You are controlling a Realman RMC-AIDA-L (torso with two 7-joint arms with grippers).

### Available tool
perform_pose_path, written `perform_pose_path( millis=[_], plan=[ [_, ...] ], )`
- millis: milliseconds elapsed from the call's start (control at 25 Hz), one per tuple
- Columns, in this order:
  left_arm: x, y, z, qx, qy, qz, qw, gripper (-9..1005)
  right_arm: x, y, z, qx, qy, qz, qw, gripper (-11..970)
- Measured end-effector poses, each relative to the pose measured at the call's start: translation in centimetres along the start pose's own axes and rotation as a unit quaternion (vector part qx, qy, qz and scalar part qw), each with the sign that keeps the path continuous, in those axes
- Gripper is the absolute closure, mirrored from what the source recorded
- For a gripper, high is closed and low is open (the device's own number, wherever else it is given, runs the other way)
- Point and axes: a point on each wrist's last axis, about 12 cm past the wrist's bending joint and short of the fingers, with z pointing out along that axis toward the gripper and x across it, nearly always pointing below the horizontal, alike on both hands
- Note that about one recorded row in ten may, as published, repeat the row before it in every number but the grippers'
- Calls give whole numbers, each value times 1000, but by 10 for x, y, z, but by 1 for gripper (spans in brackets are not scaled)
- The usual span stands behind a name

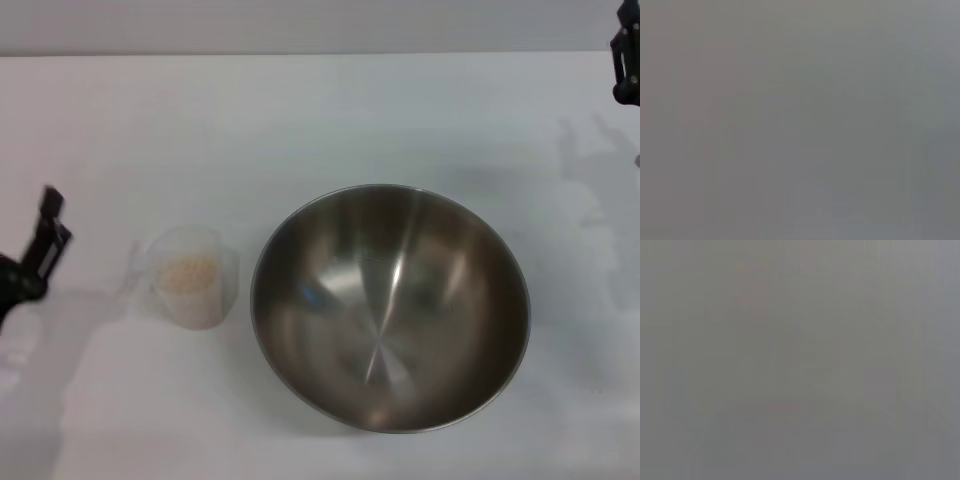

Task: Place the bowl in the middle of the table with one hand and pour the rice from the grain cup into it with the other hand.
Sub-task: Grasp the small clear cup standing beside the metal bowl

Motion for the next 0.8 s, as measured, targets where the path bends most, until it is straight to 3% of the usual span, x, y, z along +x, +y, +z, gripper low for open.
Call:
perform_pose_path(
  millis=[280, 800],
  plan=[
    [13, -12, -24, 38, 70, -5, 997, 135, 2, -3, 13, 1, 12, -6, 1000, 566],
    [27, -20, -21, 53, 125, -12, 991, 135, 0, -4, 17, 5, 5, -4, 1000, 567]
  ],
)
